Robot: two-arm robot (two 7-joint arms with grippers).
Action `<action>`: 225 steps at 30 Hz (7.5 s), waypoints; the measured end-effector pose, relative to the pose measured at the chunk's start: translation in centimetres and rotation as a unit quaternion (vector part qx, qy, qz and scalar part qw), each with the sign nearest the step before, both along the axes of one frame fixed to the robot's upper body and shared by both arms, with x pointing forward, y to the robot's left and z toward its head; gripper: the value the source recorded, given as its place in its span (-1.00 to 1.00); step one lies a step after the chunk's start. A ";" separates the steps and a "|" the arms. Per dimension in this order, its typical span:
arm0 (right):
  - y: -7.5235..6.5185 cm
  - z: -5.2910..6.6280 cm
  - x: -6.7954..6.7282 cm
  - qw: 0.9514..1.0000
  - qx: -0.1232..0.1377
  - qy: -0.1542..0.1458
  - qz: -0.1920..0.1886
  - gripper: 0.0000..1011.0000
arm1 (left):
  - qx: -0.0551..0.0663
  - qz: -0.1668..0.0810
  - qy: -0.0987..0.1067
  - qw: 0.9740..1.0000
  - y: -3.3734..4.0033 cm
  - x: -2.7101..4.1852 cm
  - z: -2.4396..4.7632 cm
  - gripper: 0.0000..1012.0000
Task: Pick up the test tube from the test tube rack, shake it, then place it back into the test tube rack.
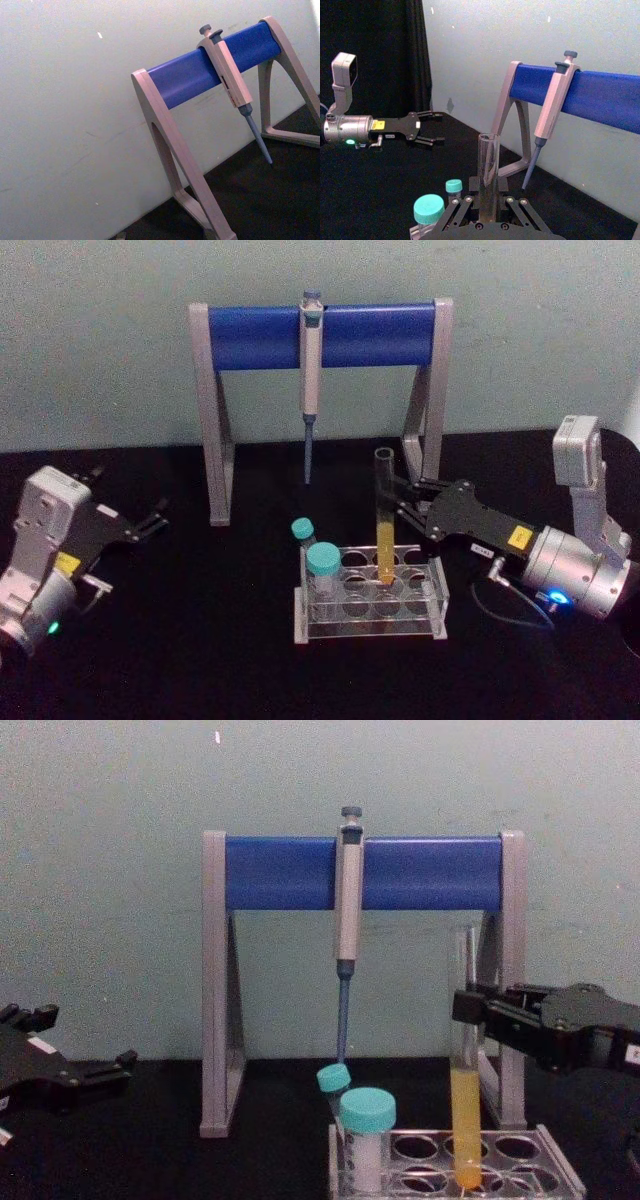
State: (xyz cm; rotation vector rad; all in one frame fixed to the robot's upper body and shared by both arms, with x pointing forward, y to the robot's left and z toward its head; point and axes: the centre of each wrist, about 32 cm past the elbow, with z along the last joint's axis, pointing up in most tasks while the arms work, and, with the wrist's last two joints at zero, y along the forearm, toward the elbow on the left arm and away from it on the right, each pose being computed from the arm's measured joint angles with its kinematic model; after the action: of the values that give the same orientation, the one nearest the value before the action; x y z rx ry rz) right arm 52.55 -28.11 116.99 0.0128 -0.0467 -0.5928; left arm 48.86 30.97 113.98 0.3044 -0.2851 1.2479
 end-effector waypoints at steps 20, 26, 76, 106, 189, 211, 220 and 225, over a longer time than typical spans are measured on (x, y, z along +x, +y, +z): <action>0.3 -0.6 0.3 1.000 -0.017 0.012 0.003 -0.58 | 0.000 0.000 0.000 1.000 0.00 0.00 0.00 0.98; 0.3 -0.8 0.4 1.000 -0.020 0.017 0.003 -0.59 | 0.000 0.000 0.000 1.000 0.00 0.00 0.00 0.98; 0.2 -1.1 0.5 0.999 -0.032 0.035 0.003 -0.59 | 0.000 0.000 0.000 1.000 0.00 0.00 0.00 0.98; 0.2 -1.1 0.5 0.999 -0.032 0.035 0.003 0.72 | 0.000 0.000 0.000 1.000 0.00 0.00 0.00 0.98; -0.5 -1.2 -3.5 0.943 -0.091 0.089 -0.308 0.98 | 0.000 0.000 0.000 1.000 0.00 0.00 0.00 0.98; -0.5 -1.2 -3.5 0.943 -0.091 0.089 -0.308 0.98 | 0.000 0.000 0.000 1.000 0.00 0.00 0.00 0.98; -0.5 -1.2 -3.5 0.943 -0.091 0.089 -0.308 0.98 | 0.000 0.000 0.000 1.000 0.00 0.00 0.00 0.98; -0.5 -1.2 -3.5 0.943 -0.091 0.089 -0.308 0.98 | 0.000 0.000 0.000 1.000 0.00 0.00 0.00 0.98</action>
State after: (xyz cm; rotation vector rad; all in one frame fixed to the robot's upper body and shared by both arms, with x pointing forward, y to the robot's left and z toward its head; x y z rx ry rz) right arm 49.06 -28.63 115.79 -0.2438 0.0745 -1.2124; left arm 48.86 30.97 113.98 0.3045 -0.2851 1.2480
